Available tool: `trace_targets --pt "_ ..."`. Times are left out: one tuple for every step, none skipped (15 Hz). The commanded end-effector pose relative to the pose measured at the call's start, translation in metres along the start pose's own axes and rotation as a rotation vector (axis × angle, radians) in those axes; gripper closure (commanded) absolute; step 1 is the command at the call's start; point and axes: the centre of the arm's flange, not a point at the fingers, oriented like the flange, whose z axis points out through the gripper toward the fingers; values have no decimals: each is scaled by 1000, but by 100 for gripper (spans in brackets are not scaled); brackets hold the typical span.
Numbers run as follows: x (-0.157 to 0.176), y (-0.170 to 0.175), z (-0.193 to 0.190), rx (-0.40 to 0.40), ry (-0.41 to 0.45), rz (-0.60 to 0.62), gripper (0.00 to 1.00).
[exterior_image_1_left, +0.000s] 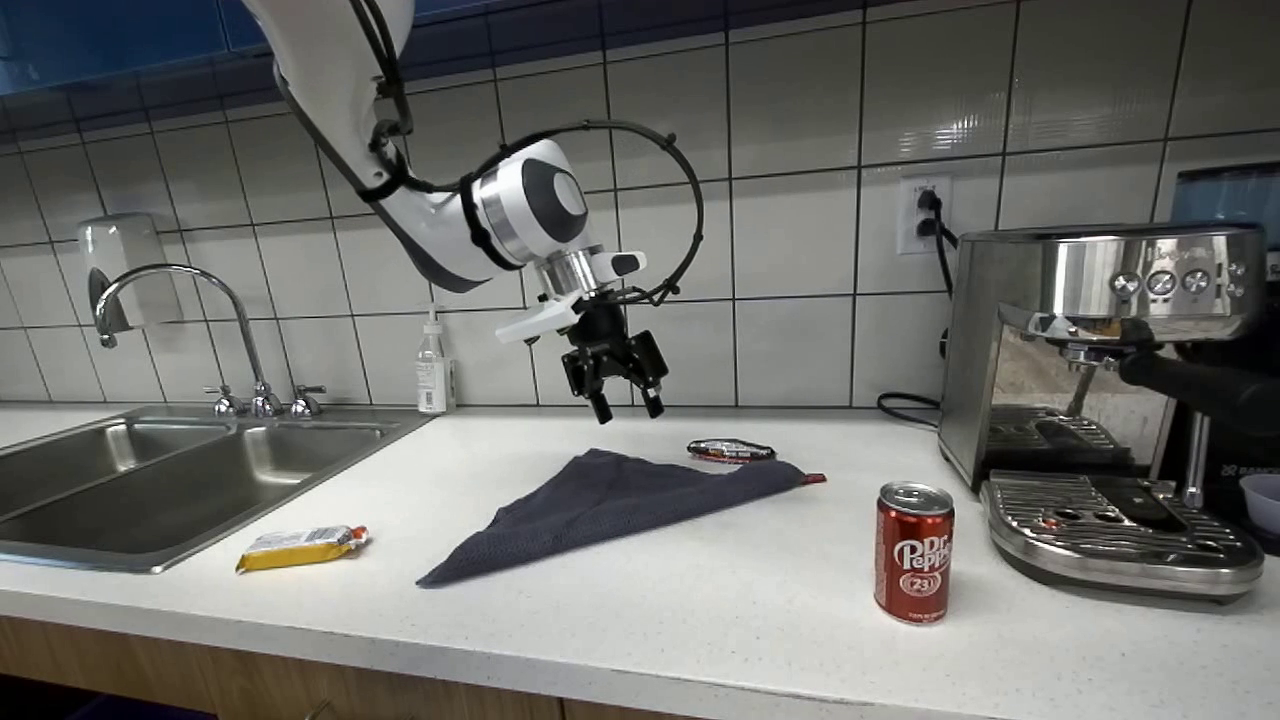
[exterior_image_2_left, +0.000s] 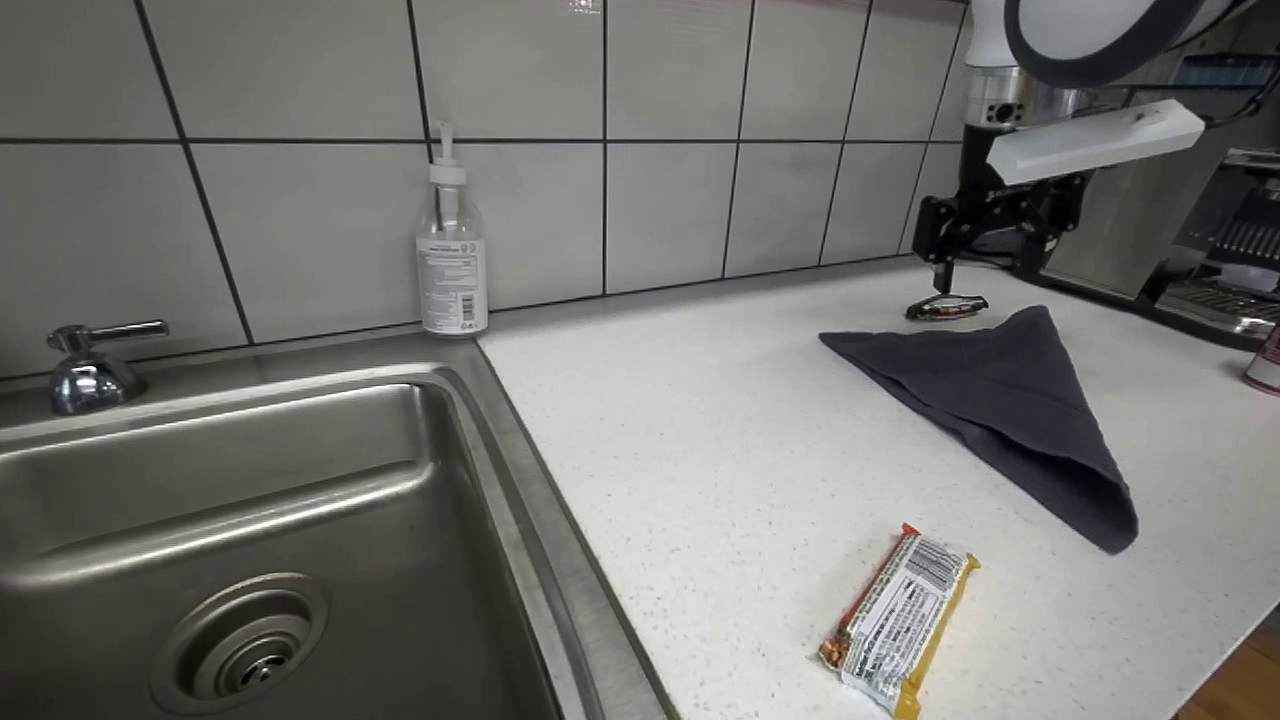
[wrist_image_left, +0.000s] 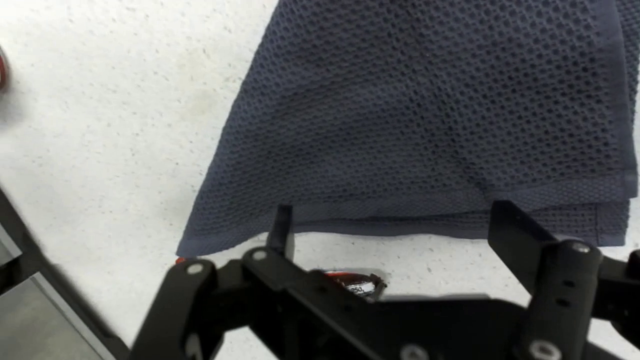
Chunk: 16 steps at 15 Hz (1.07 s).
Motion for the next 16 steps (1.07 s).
trace_targets --pt "-9 35 -1 56 -45 33 0" --pt "-9 43 2 74 -56 47 0" --pt "-9 50 4 87 -70 56 0" --pt "-10 57 6 91 -78 62 0" --pt "-13 63 5 100 -88 44 0" --pt "-17 69 3 110 -88 9 0" --pt "-4 54 17 76 -68 50 0" --pt "-4 58 17 77 -69 47 0" --pt "-4 58 18 76 -70 48 0" --pt "-4 57 19 76 -71 46 0" --pt "-5 55 20 76 -72 43 0" --pt "-5 54 20 76 -73 42 0" --pt "-5 54 20 76 -73 42 0" --pt "-5 54 21 76 -73 41 0" --pt "-5 54 20 76 -73 42 0" --pt "-5 54 21 76 -73 42 0"
